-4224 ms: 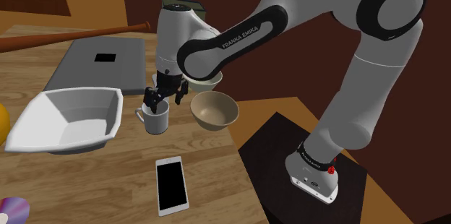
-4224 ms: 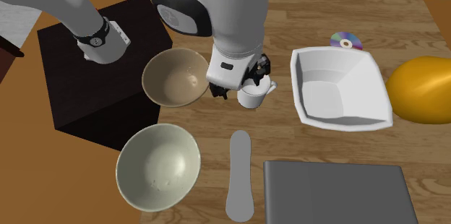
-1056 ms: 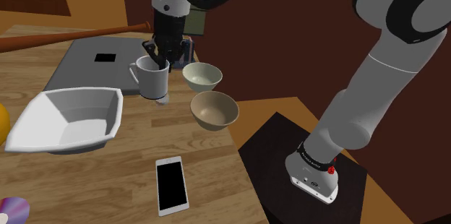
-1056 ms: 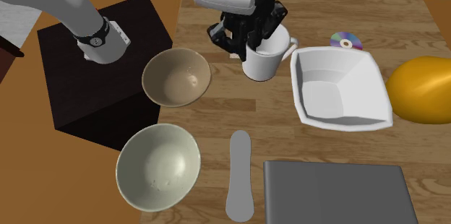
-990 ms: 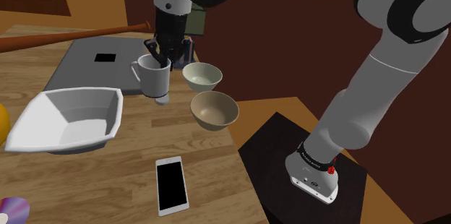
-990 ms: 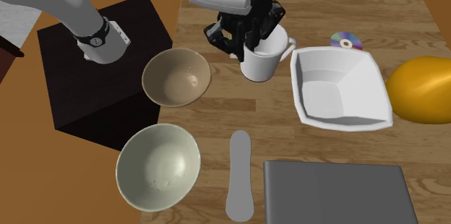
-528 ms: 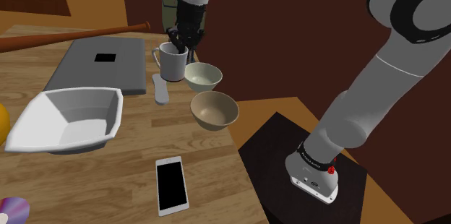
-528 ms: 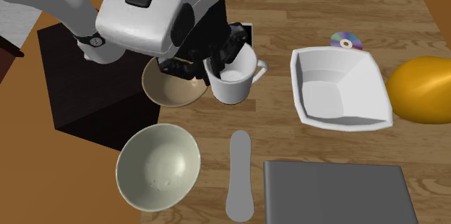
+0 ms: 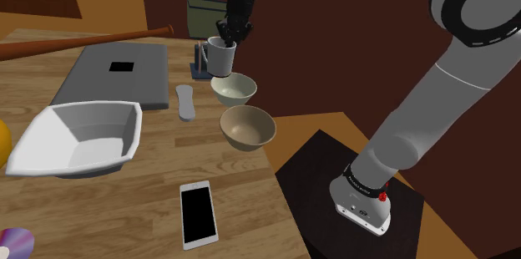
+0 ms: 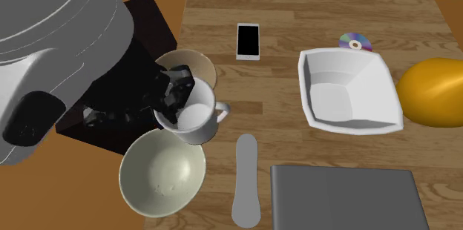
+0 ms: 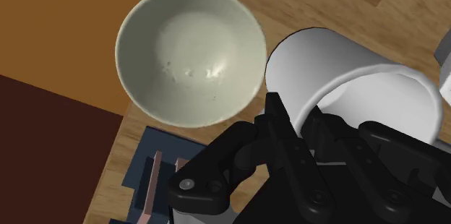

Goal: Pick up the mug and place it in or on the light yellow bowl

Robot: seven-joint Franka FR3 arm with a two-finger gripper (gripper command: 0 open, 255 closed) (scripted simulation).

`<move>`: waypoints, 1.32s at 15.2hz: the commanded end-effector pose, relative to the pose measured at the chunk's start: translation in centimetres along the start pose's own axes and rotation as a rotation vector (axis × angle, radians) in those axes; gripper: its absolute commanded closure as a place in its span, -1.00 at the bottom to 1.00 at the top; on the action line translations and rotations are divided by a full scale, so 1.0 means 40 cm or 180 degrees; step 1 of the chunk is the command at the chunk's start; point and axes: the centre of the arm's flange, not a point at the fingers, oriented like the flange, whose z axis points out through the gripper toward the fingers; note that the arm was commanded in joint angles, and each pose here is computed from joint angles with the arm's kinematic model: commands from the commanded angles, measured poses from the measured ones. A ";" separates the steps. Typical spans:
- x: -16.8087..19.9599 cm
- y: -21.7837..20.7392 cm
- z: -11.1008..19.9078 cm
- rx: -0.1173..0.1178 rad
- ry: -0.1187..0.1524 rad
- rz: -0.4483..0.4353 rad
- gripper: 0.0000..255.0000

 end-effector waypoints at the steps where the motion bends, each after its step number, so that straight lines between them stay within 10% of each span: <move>1: 0.019 0.060 -0.017 0.0001 0.0001 -0.0007 1.00; 6: 0.079 0.219 -0.045 0.0001 0.0001 -0.0007 1.00; 20: 0.072 0.232 0.139 0.0001 0.0001 -0.0007 1.00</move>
